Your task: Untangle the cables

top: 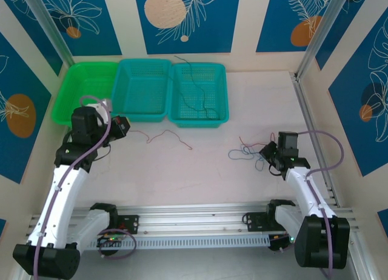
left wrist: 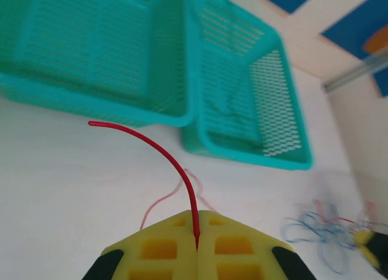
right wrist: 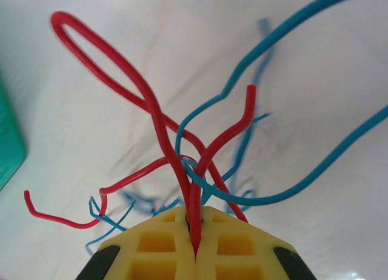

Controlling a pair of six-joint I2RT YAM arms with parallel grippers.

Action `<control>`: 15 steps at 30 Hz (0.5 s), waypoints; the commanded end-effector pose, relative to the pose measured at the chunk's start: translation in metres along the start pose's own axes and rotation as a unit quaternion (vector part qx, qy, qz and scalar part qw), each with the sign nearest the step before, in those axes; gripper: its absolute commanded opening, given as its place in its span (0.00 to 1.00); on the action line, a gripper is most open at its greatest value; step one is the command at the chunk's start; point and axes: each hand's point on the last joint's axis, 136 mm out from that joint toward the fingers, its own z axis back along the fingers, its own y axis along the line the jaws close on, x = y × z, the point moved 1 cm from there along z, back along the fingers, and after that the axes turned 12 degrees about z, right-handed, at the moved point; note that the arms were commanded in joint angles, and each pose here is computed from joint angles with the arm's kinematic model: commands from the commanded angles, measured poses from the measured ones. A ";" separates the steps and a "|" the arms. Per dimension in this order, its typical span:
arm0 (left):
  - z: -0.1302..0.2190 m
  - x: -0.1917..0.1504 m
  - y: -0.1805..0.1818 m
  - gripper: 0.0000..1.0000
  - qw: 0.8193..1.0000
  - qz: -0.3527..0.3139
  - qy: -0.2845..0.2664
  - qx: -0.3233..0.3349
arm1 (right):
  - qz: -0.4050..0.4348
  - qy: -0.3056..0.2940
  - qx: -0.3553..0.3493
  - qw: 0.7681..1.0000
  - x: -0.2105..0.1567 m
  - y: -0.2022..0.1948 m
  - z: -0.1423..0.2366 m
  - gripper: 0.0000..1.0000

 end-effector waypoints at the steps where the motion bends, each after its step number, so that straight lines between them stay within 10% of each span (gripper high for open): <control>1: 0.016 0.028 -0.064 0.00 0.993 -0.010 -0.006 -0.117 | 0.058 0.023 0.103 0.993 -0.010 0.041 0.005 0.00; 15: 0.078 0.167 -0.199 0.00 0.967 -0.113 -0.141 -0.177 | 0.079 0.022 0.100 0.992 -0.018 0.054 0.002 0.00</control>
